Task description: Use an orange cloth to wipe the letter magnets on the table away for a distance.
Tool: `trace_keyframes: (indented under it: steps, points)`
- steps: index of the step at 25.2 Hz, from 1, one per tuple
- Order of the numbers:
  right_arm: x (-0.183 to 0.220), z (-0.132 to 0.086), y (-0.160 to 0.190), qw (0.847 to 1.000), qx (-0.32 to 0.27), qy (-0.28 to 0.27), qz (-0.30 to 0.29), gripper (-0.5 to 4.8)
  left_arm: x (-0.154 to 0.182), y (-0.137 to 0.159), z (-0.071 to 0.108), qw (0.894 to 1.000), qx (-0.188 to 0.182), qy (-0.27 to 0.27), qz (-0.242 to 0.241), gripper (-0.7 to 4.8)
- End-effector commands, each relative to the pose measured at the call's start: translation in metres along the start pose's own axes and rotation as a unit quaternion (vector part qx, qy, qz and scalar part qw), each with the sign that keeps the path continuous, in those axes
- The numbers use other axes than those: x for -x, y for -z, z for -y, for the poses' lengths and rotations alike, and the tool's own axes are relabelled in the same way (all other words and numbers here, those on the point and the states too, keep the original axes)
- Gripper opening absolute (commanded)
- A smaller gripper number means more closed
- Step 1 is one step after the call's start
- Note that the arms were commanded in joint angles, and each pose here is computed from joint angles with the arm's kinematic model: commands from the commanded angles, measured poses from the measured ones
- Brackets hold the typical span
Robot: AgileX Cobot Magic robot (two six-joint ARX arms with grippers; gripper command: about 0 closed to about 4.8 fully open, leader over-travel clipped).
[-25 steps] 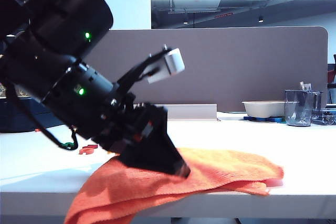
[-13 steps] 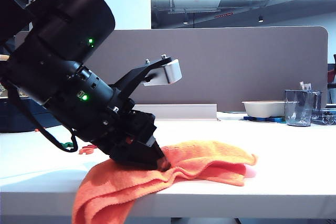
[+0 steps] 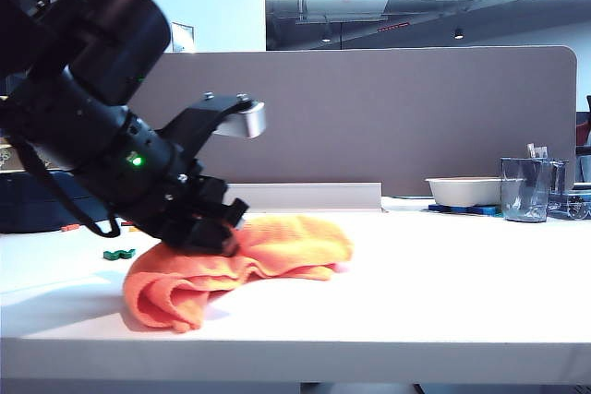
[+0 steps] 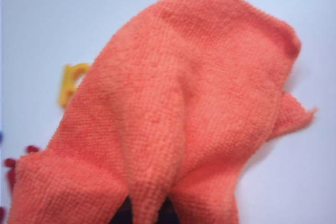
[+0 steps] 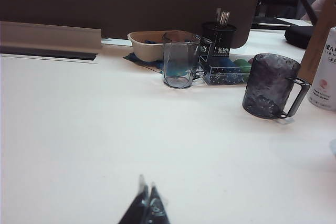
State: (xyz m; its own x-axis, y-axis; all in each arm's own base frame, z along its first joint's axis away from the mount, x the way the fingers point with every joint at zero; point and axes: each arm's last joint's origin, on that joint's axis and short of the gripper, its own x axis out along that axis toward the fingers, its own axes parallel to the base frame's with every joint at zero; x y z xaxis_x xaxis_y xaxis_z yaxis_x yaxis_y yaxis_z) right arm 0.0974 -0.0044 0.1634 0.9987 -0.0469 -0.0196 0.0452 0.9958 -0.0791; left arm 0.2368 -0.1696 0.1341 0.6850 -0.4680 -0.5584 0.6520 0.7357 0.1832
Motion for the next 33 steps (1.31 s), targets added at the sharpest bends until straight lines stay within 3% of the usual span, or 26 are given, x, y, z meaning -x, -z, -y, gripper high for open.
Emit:
trace_keyframes:
  steps: [1, 8, 12, 17, 23, 33]
  points:
    - [0.0, 0.0, 0.001, 1.0, 0.0, 0.001, 0.006, -0.05, -0.005, 0.004, -0.012, 1.0, 0.012, -0.013, 0.003, -0.05]
    - [0.0, 0.0, 0.001, 1.0, -0.001, 0.001, 0.006, -0.05, -0.023, 0.013, -0.014, 1.0, 0.017, -0.001, -0.019, -0.05]
    - [0.0, 0.0, 0.001, 1.0, -0.001, 0.001, 0.006, -0.05, -0.034, -0.002, -0.022, 0.999, 0.006, -0.045, -0.01, -0.05]
    - [0.0, 0.0, 0.001, 1.0, -0.001, 0.001, 0.006, -0.05, -0.039, -0.012, -0.056, 0.995, 0.019, -0.101, -0.005, -0.05]
    - [0.0, 0.0, 0.001, 1.0, -0.001, 0.001, 0.006, -0.05, -0.029, 0.006, -0.107, 0.984, 0.062, -0.166, -0.022, -0.05]
    - [0.0, 0.0, 0.001, 1.0, -0.001, 0.001, 0.006, -0.05, -0.004, 0.033, -0.172, 0.963, 0.104, -0.247, -0.027, -0.05]
